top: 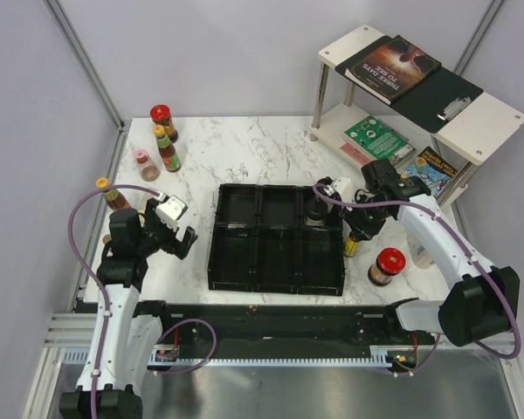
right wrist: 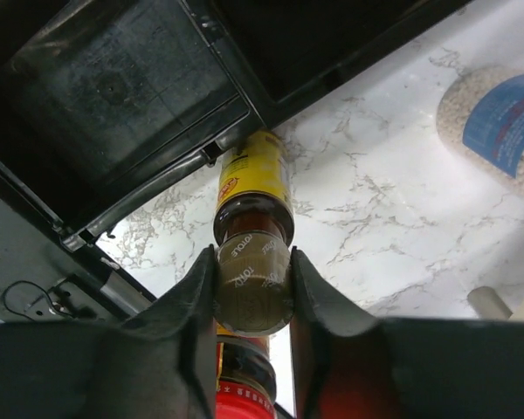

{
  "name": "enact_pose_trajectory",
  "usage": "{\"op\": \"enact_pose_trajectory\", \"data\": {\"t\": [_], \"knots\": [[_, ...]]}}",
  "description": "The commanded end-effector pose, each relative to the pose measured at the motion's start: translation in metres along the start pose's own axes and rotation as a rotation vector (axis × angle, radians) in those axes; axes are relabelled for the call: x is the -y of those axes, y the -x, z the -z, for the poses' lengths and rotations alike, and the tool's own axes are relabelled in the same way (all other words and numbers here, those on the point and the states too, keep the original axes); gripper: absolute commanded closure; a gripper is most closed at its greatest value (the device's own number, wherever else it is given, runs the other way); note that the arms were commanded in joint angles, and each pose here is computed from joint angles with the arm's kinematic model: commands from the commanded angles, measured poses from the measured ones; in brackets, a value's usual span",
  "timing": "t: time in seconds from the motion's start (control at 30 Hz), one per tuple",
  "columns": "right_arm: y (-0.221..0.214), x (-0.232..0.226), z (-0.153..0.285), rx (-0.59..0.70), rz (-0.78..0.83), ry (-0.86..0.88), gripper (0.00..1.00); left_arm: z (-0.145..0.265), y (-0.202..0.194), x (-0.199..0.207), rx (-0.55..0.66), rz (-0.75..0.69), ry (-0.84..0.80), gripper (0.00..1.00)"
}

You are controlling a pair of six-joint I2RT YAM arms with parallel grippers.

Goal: Organize the condiment bottles
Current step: Pick up the bottle from the center of the board, then place the bottle in the storage box.

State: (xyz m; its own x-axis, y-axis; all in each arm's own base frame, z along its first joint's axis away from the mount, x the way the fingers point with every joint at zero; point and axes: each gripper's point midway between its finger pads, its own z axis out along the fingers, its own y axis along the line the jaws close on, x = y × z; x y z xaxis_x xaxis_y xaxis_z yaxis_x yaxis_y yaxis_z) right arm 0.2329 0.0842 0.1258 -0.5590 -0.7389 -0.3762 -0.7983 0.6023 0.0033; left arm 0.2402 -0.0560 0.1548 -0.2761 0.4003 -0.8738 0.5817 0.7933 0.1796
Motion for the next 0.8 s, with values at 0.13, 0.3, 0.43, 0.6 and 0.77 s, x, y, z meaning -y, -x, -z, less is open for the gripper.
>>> {"op": "enact_pose_trajectory", "data": {"t": [0.13, 0.3, 0.43, 0.6, 0.77], "knots": [[0.035, 0.012, 0.051, 0.121, 0.025, -0.088, 1.00, -0.001, 0.005, -0.001, 0.024, -0.035, -0.011, 0.00], [0.064, 0.017, 0.106, 0.199, 0.051, -0.151, 1.00, -0.002, 0.004, -0.001, 0.022, -0.033, -0.011, 0.00], [0.093, 0.028, 0.135, 0.270, 0.070, -0.209, 1.00, -0.002, 0.004, -0.003, 0.020, -0.031, -0.005, 0.00], [0.140, 0.027, 0.153, 0.372, 0.134, -0.258, 1.00, -0.003, 0.002, -0.003, 0.011, -0.026, -0.007, 0.00], [0.197, 0.005, 0.140, 0.449, 0.203, -0.201, 1.00, -0.004, 0.001, -0.003, 0.003, -0.021, -0.008, 0.00]]}}
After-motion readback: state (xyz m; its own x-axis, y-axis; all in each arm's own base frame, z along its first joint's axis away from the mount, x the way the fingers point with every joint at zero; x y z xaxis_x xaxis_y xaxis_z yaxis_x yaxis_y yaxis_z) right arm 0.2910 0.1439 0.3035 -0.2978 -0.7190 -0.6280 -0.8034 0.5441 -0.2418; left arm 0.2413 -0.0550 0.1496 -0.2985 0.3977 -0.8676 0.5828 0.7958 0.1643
